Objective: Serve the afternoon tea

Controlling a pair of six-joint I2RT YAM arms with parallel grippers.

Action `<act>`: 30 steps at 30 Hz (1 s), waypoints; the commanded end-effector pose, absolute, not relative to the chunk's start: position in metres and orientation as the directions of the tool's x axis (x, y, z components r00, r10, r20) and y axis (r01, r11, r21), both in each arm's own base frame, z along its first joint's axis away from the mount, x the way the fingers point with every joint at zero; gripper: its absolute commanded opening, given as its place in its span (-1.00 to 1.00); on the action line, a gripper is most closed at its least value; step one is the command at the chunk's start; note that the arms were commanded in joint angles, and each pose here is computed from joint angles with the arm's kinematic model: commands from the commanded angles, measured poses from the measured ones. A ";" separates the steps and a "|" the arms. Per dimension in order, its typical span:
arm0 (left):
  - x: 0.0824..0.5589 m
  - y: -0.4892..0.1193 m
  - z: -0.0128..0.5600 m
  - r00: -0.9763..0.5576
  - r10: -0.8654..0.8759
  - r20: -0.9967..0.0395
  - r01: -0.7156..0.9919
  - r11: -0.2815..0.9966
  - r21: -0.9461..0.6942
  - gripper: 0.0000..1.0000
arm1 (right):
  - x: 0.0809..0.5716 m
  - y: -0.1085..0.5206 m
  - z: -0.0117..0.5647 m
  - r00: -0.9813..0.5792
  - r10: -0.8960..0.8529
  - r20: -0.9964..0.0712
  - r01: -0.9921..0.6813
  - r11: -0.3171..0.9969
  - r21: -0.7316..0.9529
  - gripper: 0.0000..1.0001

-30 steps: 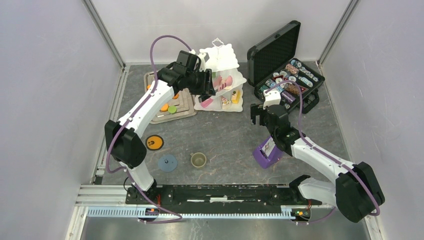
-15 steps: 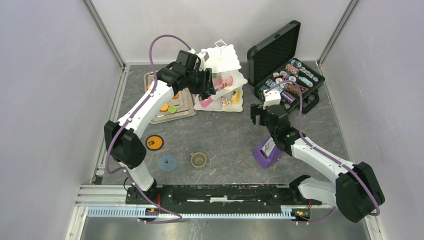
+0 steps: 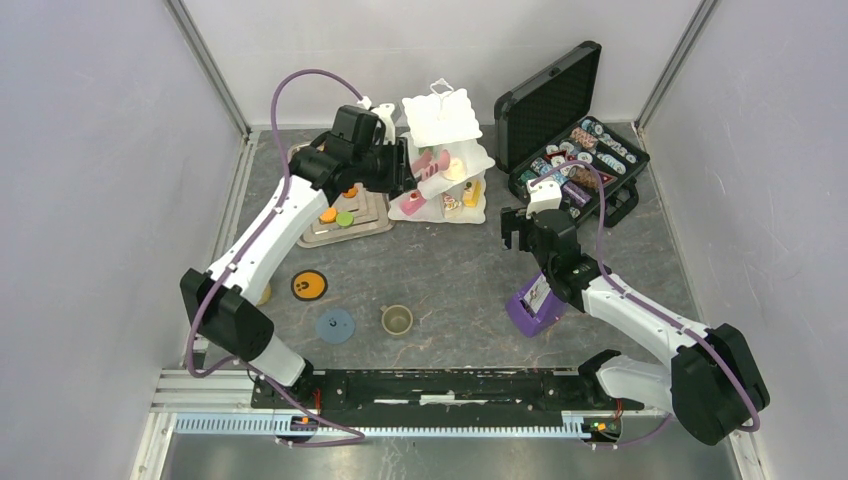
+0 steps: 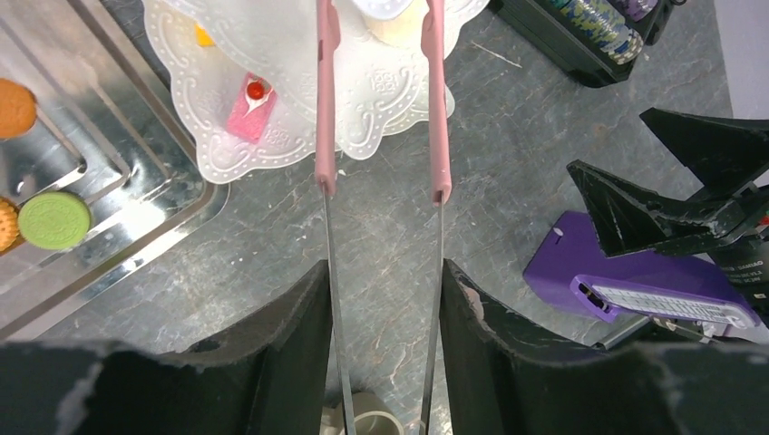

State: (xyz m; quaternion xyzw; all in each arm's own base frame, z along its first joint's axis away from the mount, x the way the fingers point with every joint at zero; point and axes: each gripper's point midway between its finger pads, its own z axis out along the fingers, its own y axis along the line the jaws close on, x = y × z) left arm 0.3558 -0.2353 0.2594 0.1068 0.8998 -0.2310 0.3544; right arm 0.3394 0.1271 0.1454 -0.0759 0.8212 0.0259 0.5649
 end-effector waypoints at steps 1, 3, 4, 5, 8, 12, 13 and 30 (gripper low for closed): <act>0.345 -0.221 0.280 -0.689 -0.004 -0.724 0.335 0.885 -0.323 -0.01 | 0.346 0.133 0.169 -0.293 -0.063 -0.954 -0.156 0.988 -0.018 0.96; 0.332 -0.208 0.278 -0.697 0.019 -0.717 0.324 0.900 -0.291 -0.01 | 0.346 0.132 0.169 -0.294 -0.064 -0.954 -0.156 0.988 -0.018 0.96; 0.326 -0.201 0.276 -0.700 0.036 -0.714 0.320 0.909 -0.267 -0.01 | 0.346 0.132 0.169 -0.293 -0.064 -0.954 -0.156 0.988 -0.018 0.96; 0.317 -0.192 0.275 -0.707 0.051 -0.705 0.310 0.918 -0.245 -0.02 | 0.346 0.132 0.169 -0.294 -0.064 -0.954 -0.156 0.988 -0.019 0.96; 0.287 -0.152 0.264 -0.727 0.093 -0.680 0.248 0.959 -0.135 -0.01 | 0.346 0.133 0.169 -0.294 -0.064 -0.954 -0.157 0.987 -0.018 0.96; 0.269 -0.089 0.251 -0.754 0.062 -0.654 0.069 0.998 0.015 0.02 | 0.346 0.135 0.167 -0.299 -0.063 -0.952 -0.163 0.987 -0.014 0.96; 0.269 -0.077 0.244 -0.769 0.024 -0.639 0.025 1.000 0.008 0.02 | 0.347 0.136 0.167 -0.302 -0.062 -0.951 -0.167 0.986 -0.011 0.96; 0.329 -0.068 0.165 -0.862 -0.117 -0.493 -0.082 0.992 -0.092 0.00 | 0.346 0.135 0.167 -0.298 -0.058 -0.953 -0.168 0.986 -0.008 0.96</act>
